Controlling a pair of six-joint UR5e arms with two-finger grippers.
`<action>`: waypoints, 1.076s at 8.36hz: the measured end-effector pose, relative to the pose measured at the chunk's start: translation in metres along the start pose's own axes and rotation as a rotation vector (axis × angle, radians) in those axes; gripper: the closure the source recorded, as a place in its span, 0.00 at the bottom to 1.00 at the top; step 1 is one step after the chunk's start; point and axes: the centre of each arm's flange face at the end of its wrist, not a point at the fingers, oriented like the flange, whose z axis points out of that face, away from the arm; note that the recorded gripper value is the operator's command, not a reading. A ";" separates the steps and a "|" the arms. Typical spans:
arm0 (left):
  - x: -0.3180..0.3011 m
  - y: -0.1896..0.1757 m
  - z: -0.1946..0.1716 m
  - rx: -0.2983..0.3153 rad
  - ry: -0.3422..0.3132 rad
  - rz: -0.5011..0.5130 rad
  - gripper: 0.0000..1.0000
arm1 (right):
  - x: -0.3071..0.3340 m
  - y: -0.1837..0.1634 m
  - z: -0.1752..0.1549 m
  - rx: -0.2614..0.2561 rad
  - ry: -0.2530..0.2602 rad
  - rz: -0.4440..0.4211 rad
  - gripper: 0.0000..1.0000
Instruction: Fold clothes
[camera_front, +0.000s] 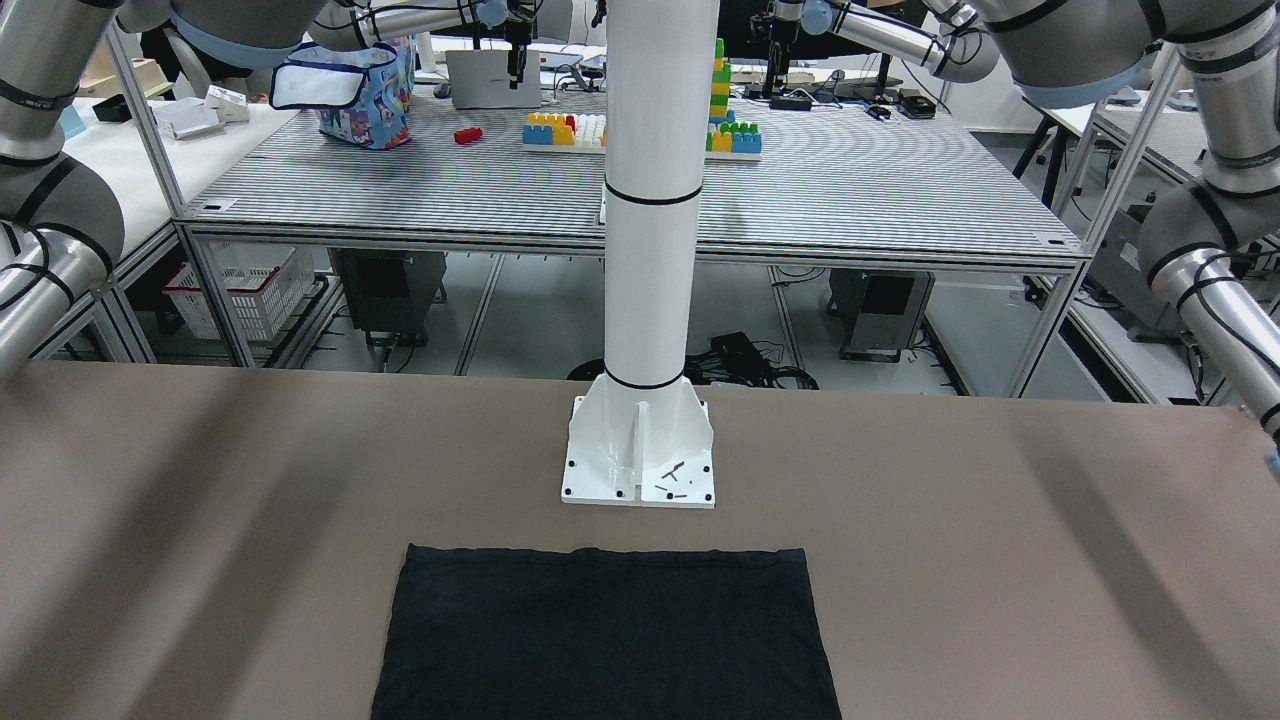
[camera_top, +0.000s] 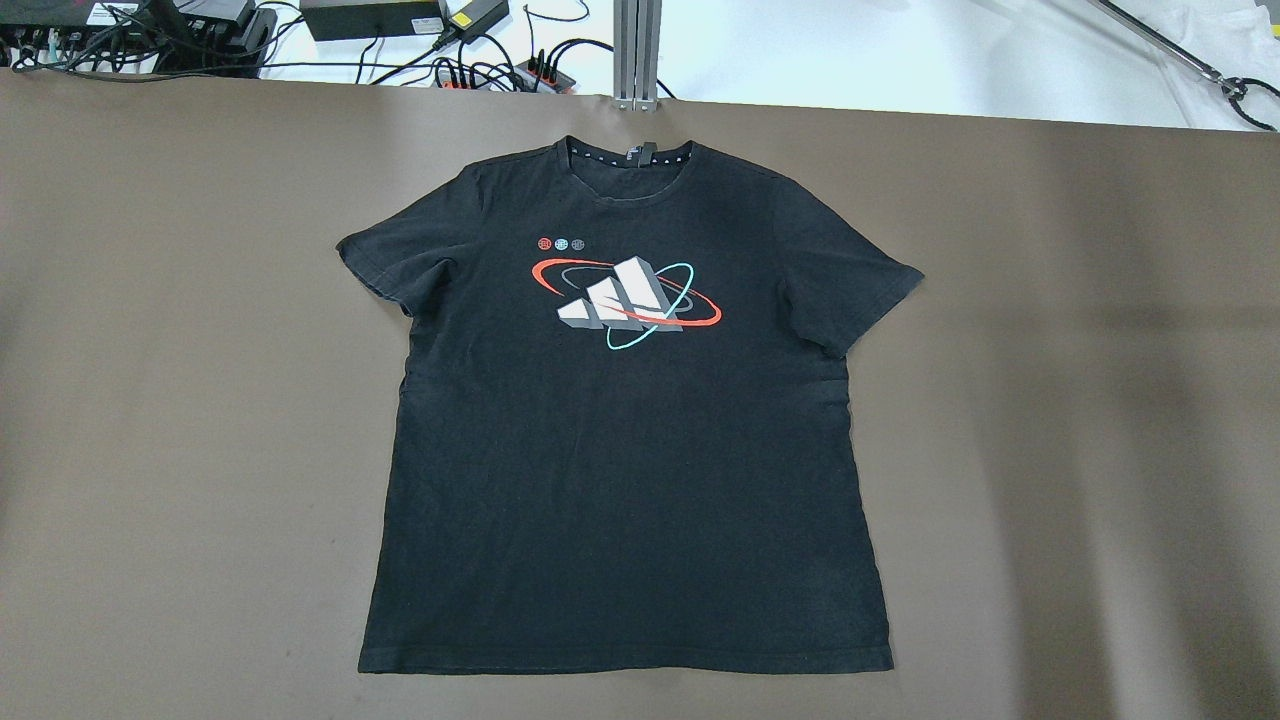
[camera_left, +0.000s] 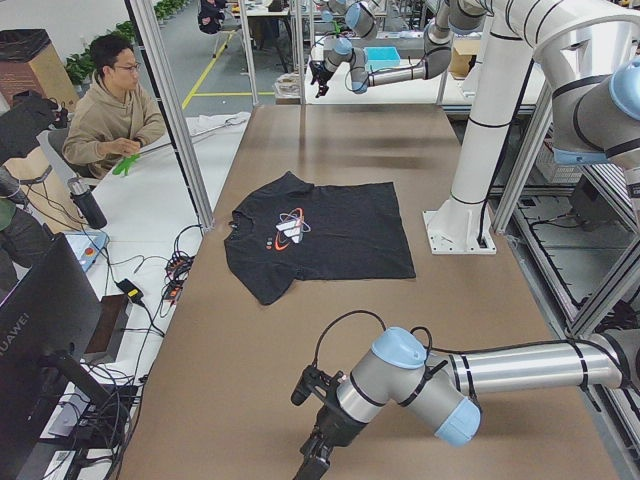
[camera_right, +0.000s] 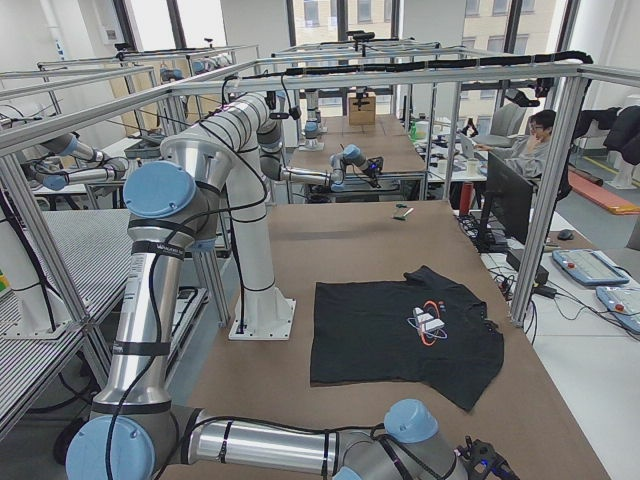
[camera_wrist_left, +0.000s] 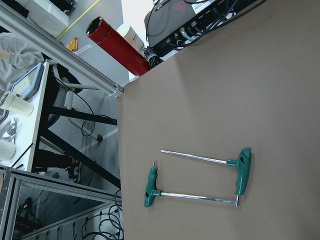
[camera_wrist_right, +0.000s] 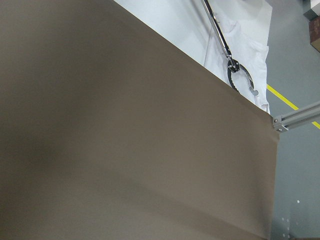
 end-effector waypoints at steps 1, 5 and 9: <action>0.000 0.001 0.000 0.000 0.000 -0.001 0.00 | -0.002 0.001 -0.006 0.004 -0.001 0.002 0.05; 0.000 0.006 0.000 0.014 -0.001 0.002 0.00 | -0.003 0.008 -0.010 -0.001 -0.007 0.017 0.05; 0.000 0.004 0.000 0.015 -0.001 0.003 0.00 | -0.007 0.013 -0.007 -0.004 -0.030 0.151 0.05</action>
